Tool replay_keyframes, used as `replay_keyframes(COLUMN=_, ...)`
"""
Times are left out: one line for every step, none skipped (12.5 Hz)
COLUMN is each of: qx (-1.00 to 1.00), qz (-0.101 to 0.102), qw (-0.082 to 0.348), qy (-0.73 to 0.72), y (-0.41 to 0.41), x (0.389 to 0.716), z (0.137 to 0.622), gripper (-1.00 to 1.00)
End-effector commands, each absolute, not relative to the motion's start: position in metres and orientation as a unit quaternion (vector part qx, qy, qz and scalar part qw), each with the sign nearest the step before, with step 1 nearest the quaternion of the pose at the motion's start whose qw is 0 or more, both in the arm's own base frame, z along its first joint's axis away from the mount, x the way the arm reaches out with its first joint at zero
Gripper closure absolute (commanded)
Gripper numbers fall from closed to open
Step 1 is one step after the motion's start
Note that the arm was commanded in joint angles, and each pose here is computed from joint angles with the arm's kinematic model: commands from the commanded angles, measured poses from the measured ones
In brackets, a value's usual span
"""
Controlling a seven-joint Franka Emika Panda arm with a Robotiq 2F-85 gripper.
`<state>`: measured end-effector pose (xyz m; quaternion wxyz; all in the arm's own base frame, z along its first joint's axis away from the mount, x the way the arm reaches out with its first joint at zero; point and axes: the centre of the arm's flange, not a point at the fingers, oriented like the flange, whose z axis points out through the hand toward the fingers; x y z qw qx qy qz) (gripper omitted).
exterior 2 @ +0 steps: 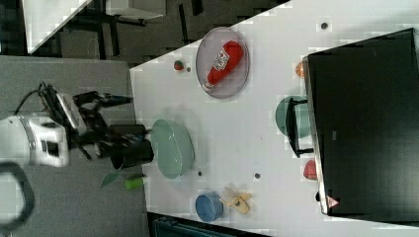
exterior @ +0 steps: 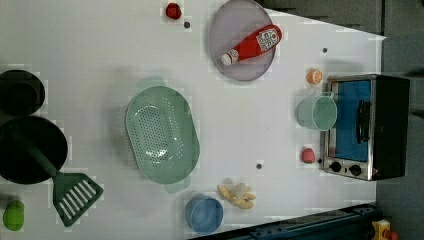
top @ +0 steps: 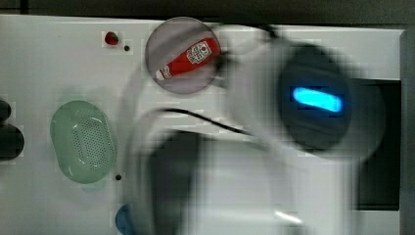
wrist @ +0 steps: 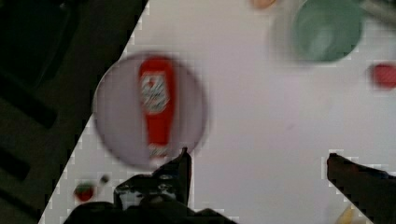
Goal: Drag strainer right to left.
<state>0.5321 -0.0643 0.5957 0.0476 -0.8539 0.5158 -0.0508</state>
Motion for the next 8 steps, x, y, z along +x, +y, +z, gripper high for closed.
replay_keyframes(qx=-0.908, qz=-0.022, qw=-0.018, qy=0.418, y=-0.061, x=0.534, z=0.561, gripper=-1.0)
replay_keyframes(qx=-0.911, qz=-0.025, qw=-0.022, qy=0.412, y=-0.059, x=0.534, z=0.562, gripper=-1.0)
replay_keyframes(qx=-0.914, qz=-0.026, qw=-0.022, qy=0.405, y=-0.051, x=0.535, z=0.562, gripper=-1.0)
replay_keyframes(qx=-0.918, qz=-0.026, qw=-0.023, qy=0.395, y=-0.039, x=0.536, z=0.561, gripper=-1.0)
replay_keyframes(qx=-0.922, qz=-0.024, qw=-0.025, qy=0.385, y=-0.027, x=0.536, z=0.561, gripper=-1.0)
replay_keyframes(qx=-0.926, qz=-0.024, qw=-0.026, qy=0.375, y=-0.015, x=0.536, z=0.56, gripper=-1.0)
replay_keyframes(qx=-0.929, qz=-0.025, qw=-0.027, qy=0.367, y=-0.005, x=0.536, z=0.56, gripper=-1.0)
replay_keyframes(qx=-0.931, qz=-0.026, qw=-0.027, qy=0.363, y=0.0, x=0.536, z=0.561, gripper=-1.0)
